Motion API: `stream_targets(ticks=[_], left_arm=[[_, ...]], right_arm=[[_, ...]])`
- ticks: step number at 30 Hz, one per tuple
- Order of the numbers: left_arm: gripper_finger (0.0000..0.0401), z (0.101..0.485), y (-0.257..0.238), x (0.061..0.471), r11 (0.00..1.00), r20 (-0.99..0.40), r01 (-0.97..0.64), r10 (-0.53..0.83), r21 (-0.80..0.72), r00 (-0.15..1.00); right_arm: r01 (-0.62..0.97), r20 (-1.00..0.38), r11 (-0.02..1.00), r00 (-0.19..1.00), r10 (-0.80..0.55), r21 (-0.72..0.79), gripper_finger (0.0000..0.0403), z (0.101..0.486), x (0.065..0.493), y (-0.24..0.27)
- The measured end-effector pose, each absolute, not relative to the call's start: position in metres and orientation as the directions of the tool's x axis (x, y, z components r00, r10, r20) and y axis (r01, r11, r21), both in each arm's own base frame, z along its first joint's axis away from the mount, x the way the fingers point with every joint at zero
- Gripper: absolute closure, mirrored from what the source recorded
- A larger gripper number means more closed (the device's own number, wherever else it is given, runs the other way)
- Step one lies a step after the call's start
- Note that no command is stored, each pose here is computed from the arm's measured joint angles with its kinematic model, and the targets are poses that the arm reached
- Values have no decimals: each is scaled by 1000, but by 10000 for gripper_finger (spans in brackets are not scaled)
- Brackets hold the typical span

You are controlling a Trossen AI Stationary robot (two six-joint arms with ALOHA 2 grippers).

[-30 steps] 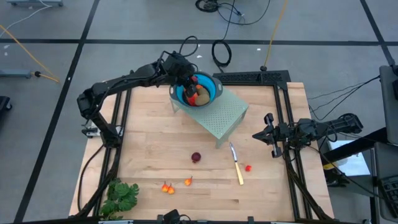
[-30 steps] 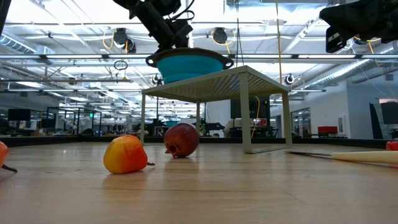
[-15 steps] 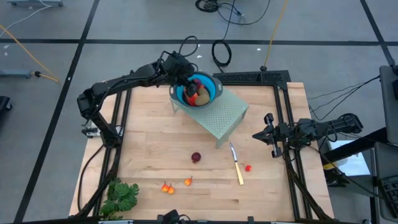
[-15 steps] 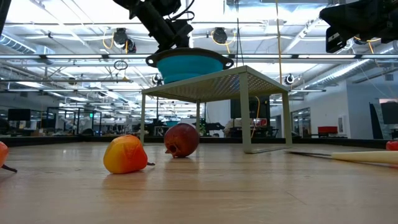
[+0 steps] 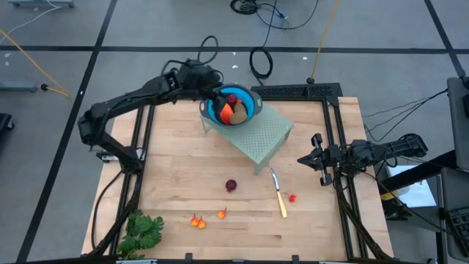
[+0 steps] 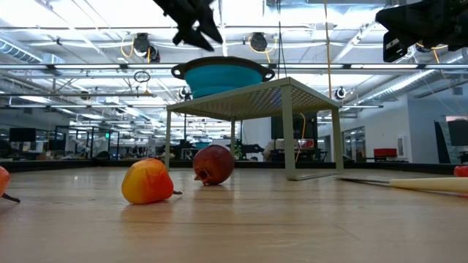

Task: Pick & Place Fruit
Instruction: Put the pear into the blue strainer bowl on the shelf

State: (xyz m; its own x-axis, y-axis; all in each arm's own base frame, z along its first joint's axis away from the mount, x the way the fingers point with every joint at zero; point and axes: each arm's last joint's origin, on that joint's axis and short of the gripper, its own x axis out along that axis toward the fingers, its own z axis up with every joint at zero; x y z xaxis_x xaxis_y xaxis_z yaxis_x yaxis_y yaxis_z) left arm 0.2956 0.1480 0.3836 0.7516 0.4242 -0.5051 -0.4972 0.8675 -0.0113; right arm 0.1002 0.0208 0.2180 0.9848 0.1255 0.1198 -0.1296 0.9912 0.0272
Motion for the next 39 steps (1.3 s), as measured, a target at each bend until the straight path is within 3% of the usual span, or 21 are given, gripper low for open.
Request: stream_targets(ticks=[14, 24, 39], left_arm=[[162, 422, 87, 276, 925, -399, -375, 323, -56, 858], [162, 421, 62, 275, 936, -435, -329, 247, -126, 866], [162, 417, 42, 277, 947, -477, -302, 218, -107, 852]], right_arm=[[-130, 120, 991, 985, 126, 27, 403, 218, 100, 21], [-130, 120, 991, 985, 126, 27, 403, 218, 100, 21], [-130, 120, 991, 985, 126, 28, 403, 218, 100, 21]])
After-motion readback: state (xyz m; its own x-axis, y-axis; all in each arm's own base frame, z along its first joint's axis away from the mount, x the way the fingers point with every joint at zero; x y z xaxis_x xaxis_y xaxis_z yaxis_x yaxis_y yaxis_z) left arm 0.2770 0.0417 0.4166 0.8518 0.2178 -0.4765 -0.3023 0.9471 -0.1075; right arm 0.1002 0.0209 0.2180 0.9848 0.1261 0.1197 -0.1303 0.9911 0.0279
